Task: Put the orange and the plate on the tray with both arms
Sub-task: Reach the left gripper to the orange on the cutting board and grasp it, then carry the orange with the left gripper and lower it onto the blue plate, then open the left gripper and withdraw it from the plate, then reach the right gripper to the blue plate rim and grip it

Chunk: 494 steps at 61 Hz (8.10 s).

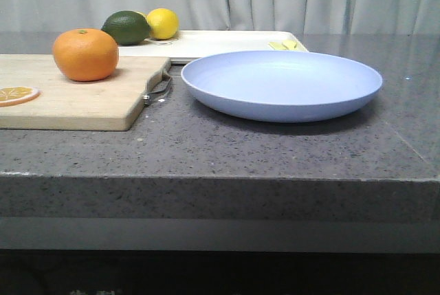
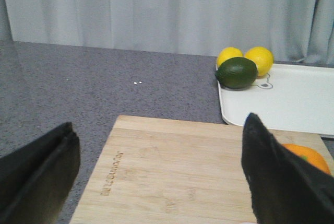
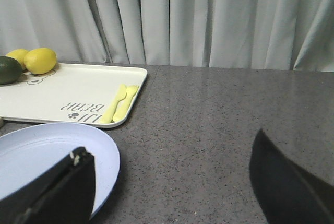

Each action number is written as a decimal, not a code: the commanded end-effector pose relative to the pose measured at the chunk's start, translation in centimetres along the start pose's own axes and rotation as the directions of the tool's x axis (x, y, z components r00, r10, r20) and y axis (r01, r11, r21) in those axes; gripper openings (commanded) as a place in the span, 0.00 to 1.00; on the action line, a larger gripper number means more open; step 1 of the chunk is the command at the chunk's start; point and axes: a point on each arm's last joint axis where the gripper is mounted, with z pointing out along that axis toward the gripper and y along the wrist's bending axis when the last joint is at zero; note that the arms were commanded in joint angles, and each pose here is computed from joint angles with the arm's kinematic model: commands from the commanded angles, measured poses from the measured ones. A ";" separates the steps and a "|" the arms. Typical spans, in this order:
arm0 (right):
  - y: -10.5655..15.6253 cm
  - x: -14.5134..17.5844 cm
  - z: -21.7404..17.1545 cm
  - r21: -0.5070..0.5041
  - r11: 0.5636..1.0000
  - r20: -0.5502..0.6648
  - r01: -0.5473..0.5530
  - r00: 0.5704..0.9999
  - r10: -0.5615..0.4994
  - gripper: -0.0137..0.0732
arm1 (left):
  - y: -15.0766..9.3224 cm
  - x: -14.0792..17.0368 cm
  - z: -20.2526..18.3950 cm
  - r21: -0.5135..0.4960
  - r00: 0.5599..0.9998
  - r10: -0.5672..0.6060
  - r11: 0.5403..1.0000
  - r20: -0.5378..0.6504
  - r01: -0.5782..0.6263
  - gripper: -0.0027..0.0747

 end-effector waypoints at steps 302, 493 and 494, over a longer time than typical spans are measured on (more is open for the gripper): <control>0.0 -1.5 0.0 0.003 1.000 0.069 0.006 0.998 -0.006 0.86 | -25.0 -6.1 14.2 0.455 0.775 0.435 0.864 -0.459 -0.216 0.01; 4.6 3.9 23.1 0.025 0.939 -0.720 -0.343 0.645 0.255 0.14 | 1.0 5.7 -13.8 0.264 0.999 -0.030 0.964 -0.016 0.033 0.01; 4.6 3.9 23.1 0.025 0.939 -0.720 -0.343 0.645 0.255 0.12 | 1.0 5.7 -13.8 0.264 0.999 -0.030 0.964 -0.016 0.033 0.01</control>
